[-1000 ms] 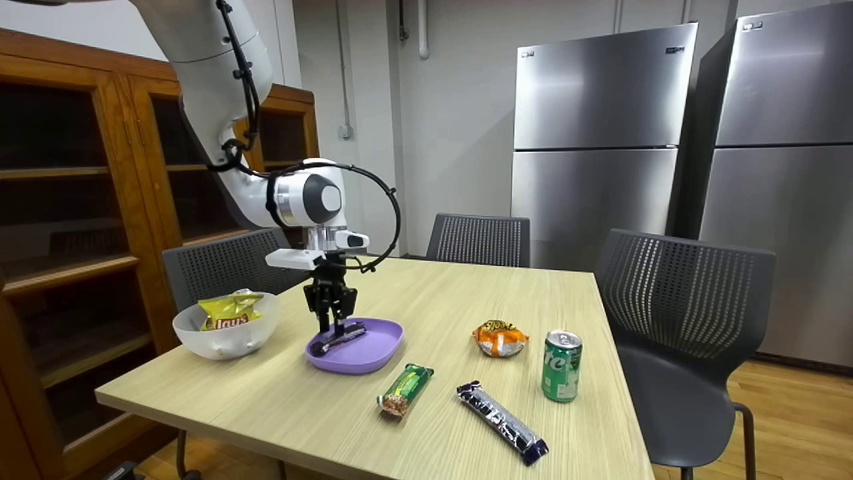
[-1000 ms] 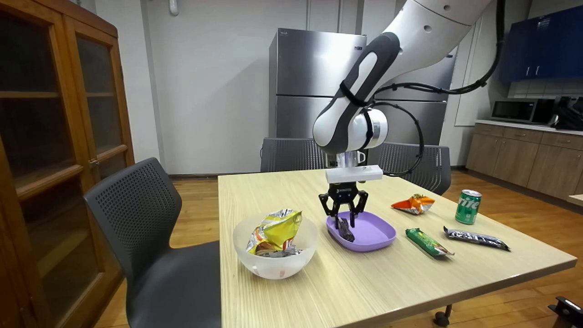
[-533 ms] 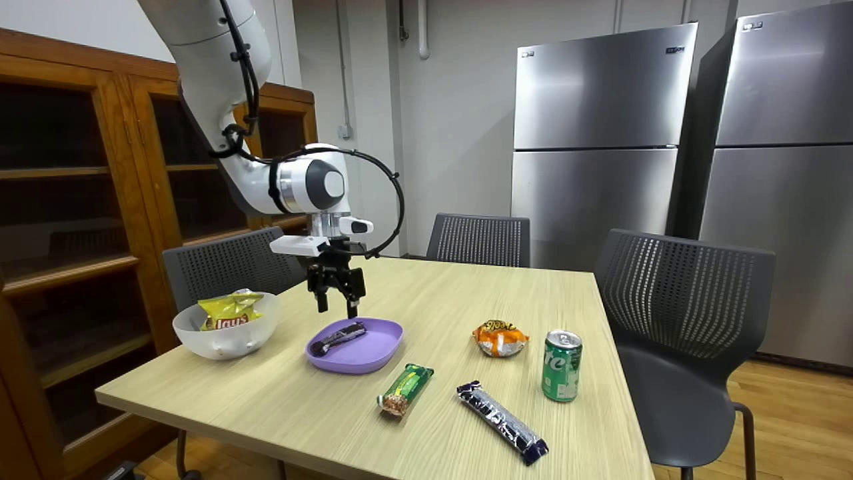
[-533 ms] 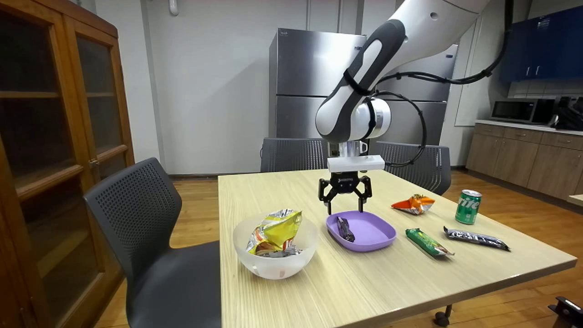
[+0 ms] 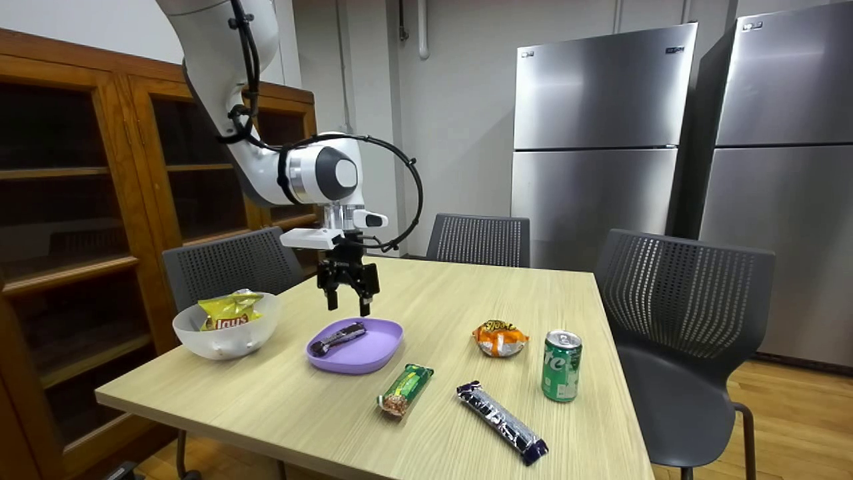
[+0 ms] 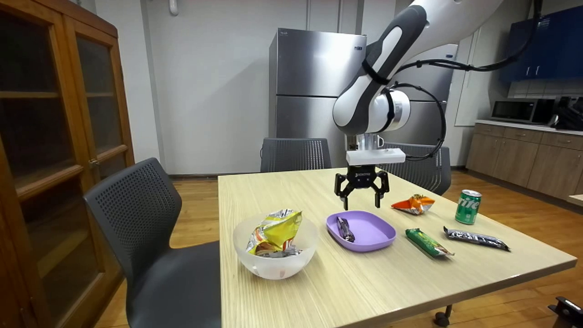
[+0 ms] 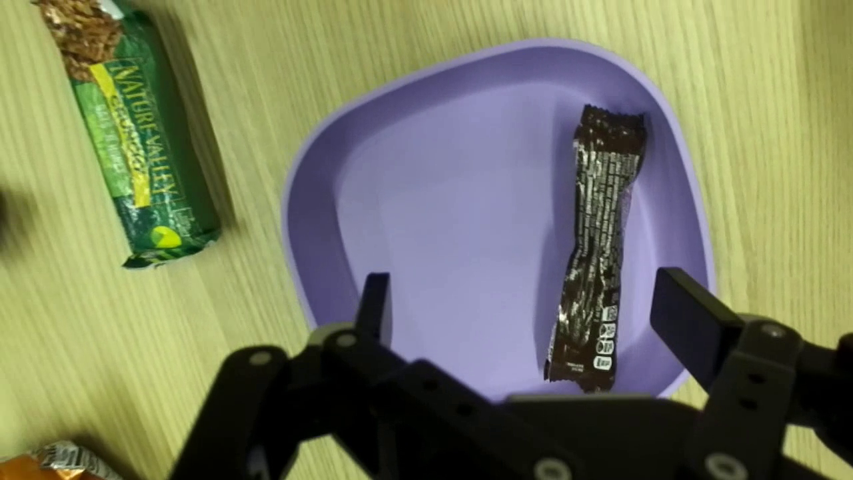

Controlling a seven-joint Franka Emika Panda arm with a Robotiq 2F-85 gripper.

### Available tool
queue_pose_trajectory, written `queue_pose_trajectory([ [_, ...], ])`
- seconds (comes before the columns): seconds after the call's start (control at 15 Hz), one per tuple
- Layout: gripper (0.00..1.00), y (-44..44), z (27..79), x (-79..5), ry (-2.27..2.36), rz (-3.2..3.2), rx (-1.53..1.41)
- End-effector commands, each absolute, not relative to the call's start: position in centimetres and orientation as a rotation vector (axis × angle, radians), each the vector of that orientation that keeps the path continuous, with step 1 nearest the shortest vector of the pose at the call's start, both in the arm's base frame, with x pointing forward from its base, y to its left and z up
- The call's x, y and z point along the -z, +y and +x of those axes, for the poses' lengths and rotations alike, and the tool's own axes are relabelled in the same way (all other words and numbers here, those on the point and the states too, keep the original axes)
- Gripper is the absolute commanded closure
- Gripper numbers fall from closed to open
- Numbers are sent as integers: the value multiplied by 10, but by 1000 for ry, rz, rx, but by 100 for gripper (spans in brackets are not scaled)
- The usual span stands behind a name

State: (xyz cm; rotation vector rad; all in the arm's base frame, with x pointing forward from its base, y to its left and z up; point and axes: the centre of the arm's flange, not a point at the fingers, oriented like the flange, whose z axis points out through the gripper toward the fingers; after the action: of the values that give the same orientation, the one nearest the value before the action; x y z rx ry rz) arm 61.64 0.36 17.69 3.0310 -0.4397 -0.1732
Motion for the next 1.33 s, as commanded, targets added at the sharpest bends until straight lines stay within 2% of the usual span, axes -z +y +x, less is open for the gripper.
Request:
queue_pose_trajectory([
  [0.0, 0, -7, 593, -192, -372, 3056, 208],
  [0.07, 0, -4, 609, -179, -417, 3036, 189],
  [1.27, 0, -13, 601, -173, -414, 3043, 177],
])
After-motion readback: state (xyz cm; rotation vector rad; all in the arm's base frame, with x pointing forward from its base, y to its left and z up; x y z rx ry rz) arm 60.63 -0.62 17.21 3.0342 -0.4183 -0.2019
